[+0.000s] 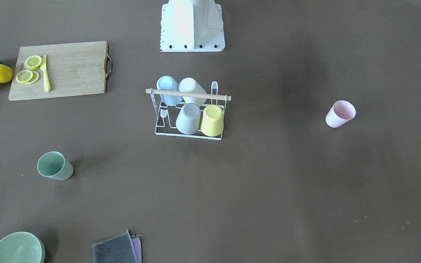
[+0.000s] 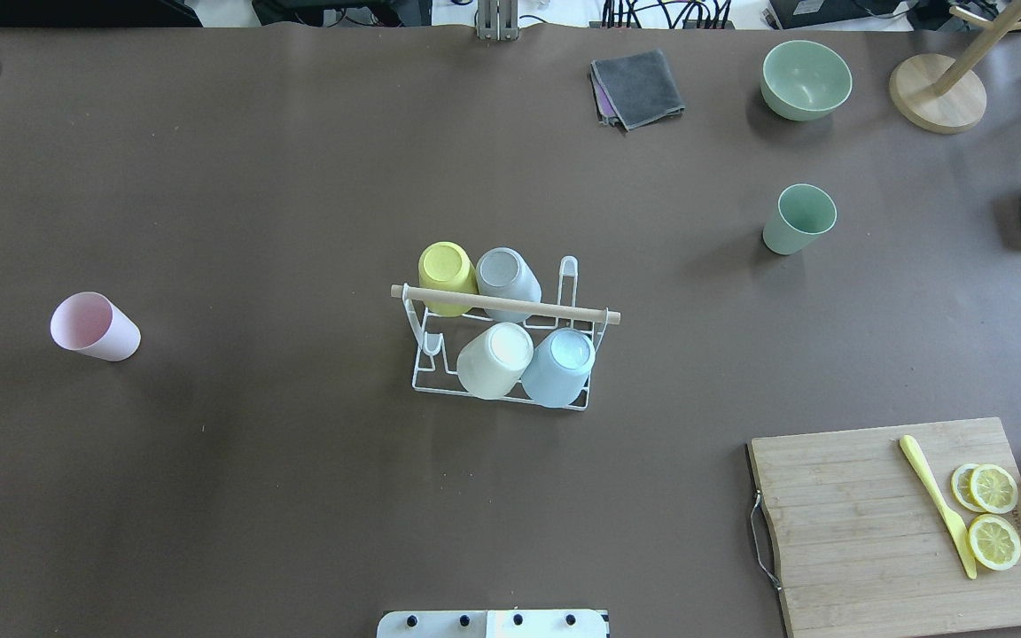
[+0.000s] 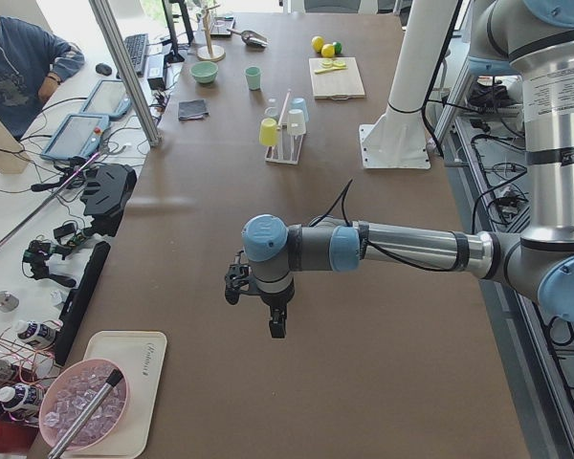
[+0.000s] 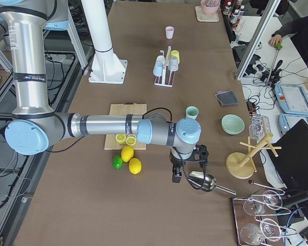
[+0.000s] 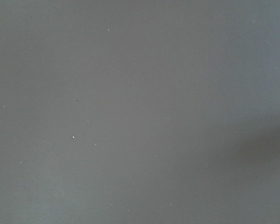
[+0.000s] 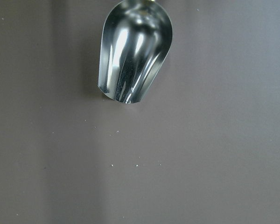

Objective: Place cup on cup holder

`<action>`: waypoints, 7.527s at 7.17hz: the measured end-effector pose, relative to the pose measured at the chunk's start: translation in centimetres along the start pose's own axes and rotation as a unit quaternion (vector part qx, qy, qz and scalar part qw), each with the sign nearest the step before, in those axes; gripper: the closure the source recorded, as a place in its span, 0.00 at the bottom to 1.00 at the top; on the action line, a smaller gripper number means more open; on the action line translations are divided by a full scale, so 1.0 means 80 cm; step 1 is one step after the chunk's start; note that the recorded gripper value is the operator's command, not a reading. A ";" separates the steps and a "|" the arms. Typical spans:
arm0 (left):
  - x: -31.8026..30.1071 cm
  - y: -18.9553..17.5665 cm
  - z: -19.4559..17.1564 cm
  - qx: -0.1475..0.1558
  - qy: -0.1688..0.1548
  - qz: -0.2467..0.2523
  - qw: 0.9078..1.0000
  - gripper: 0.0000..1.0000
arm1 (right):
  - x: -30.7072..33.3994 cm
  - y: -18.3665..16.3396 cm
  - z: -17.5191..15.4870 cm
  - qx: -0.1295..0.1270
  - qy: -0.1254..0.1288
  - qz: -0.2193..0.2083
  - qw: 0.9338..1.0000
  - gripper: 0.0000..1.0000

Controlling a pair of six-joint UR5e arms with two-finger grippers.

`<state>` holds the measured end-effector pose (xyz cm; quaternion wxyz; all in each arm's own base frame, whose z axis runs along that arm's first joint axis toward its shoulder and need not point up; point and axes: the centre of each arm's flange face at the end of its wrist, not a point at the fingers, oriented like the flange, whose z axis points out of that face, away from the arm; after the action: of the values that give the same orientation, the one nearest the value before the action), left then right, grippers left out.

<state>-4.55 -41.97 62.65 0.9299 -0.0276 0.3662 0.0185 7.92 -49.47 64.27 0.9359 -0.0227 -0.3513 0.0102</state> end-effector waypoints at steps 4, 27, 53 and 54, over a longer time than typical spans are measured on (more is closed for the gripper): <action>0.000 0.000 0.000 0.001 0.000 0.001 1.000 0.01 | 0.002 0.000 -0.003 0.002 0.005 0.000 1.000 0.00; 0.041 -0.064 -0.034 0.036 0.001 0.040 0.999 0.01 | -0.137 -0.005 -0.029 0.022 -0.003 0.011 1.000 0.00; 0.454 -0.286 0.156 -0.328 -0.143 0.162 0.920 0.01 | -0.665 -0.266 0.247 -0.320 0.138 -0.333 0.876 0.00; 0.474 -0.282 0.173 -0.339 -0.145 0.168 0.914 0.01 | -0.665 -0.263 0.249 -0.333 0.141 -0.335 0.870 0.00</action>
<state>33.79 -63.04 47.75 0.8909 -0.2764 0.1983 0.3010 -45.20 -71.65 45.33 0.8597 -0.2152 -0.1850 -0.4246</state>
